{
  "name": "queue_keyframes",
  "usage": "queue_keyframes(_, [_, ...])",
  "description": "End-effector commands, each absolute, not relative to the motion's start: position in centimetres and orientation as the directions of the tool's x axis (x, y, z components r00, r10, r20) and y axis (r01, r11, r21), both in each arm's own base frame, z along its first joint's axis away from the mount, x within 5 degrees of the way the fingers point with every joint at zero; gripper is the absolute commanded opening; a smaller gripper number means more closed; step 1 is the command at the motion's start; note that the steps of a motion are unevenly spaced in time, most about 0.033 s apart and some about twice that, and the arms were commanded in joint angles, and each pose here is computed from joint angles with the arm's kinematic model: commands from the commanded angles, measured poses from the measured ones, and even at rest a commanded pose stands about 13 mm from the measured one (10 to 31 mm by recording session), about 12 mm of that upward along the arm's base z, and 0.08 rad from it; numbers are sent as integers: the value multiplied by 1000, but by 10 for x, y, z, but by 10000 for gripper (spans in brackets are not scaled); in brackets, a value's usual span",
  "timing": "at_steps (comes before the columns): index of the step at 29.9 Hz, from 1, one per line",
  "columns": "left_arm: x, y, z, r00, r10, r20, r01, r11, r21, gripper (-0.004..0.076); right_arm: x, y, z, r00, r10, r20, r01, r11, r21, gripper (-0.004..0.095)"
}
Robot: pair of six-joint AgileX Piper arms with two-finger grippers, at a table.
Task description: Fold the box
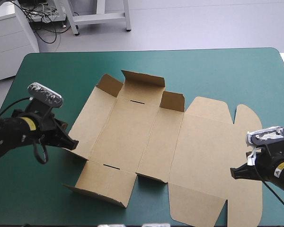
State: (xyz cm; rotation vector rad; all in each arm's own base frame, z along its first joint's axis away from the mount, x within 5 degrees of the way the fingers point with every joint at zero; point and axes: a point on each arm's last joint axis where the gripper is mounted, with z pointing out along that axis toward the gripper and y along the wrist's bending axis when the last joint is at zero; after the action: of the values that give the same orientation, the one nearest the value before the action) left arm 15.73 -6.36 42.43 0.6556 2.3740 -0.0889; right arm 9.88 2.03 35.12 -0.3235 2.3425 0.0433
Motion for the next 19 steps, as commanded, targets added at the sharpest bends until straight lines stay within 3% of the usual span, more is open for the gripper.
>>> queue_keyframes(1, [179, -70, 431, -659, 449, -603, 471, 872, 134, 51, 101, 20, 362, -629, -208, -749, -239, 969, -68, -22])
queue_keyframes(6, [216, -85, 424, -676, 464, -572, 479, 867, 137, 349, 101, 21, 361, -633, -205, -747, -241, 969, -61, -22])
queue_keyframes(9, [237, -93, 418, -694, 471, -544, 483, 865, 133, 487, 101, 21, 361, -633, -205, -747, -241, 969, -61, -22])
queue_keyframes(19, [281, -96, 403, -738, 446, -506, 488, 871, 56, 499, 101, 22, 362, -632, -197, -750, -246, 968, -47, -23])
